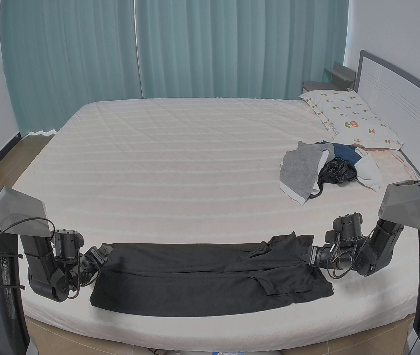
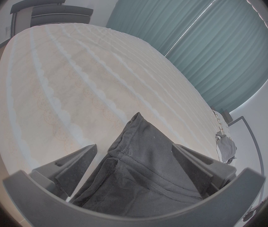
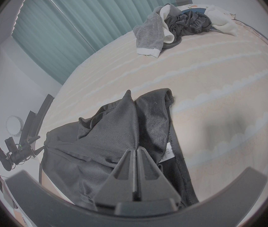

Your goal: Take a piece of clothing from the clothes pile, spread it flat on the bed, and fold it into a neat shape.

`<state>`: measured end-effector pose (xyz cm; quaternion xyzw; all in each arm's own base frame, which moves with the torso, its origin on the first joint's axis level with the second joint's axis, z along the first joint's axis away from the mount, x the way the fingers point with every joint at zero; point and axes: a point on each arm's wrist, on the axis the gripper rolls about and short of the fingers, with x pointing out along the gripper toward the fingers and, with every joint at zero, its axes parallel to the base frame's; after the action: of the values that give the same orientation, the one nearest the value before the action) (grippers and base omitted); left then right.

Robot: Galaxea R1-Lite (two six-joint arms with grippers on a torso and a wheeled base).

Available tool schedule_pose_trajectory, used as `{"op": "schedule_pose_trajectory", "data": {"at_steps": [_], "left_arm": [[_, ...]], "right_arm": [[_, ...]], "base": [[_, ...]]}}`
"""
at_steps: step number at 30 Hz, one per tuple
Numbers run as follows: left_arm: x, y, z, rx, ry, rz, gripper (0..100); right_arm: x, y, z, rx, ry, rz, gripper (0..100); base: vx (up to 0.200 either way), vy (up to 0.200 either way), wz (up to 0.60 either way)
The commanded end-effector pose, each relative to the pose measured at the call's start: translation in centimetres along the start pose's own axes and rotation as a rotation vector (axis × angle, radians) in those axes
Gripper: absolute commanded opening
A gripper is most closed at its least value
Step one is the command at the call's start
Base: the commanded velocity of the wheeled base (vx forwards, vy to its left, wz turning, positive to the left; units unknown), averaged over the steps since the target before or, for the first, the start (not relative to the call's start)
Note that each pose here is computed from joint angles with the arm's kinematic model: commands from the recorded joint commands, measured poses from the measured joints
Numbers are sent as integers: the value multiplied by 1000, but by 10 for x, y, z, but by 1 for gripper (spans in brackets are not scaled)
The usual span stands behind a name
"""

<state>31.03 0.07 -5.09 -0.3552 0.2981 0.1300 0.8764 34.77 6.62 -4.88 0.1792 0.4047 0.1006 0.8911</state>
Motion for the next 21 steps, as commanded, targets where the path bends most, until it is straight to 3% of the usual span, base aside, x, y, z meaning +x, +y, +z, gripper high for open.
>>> {"op": "schedule_pose_trajectory", "data": {"at_steps": [1, 5, 6, 10, 14, 18, 21], "left_arm": [[0, 0, 0, -1, 0, 1, 100], [0, 0, 0, -1, 0, 1, 100], [0, 0, 0, -1, 0, 1, 100], [0, 0, 0, -1, 0, 1, 100], [0, 0, 0, -1, -1, 2, 100], [0, 0, 0, -1, -1, -1, 100], [0, 0, 0, -1, -1, -1, 100]], "right_arm": [[-7, 2, 0, -10, -1, 2, 0], [-11, 3, -3, -20, -14, 10, 0], [-11, 3, -4, -22, -15, 10, 100], [-12, 2, -6, -39, -31, 12, 100], [-18, 7, 10, -44, -100, 31, 100], [-24, 26, 29, -54, -167, 79, 100], [-19, 49, 23, -51, -162, 113, 100]], "base": [[0, 0, 0], [0, 0, 0], [0, 0, 0], [0, 0, 0], [0, 0, 0], [0, 0, 0], [0, 0, 0]]}}
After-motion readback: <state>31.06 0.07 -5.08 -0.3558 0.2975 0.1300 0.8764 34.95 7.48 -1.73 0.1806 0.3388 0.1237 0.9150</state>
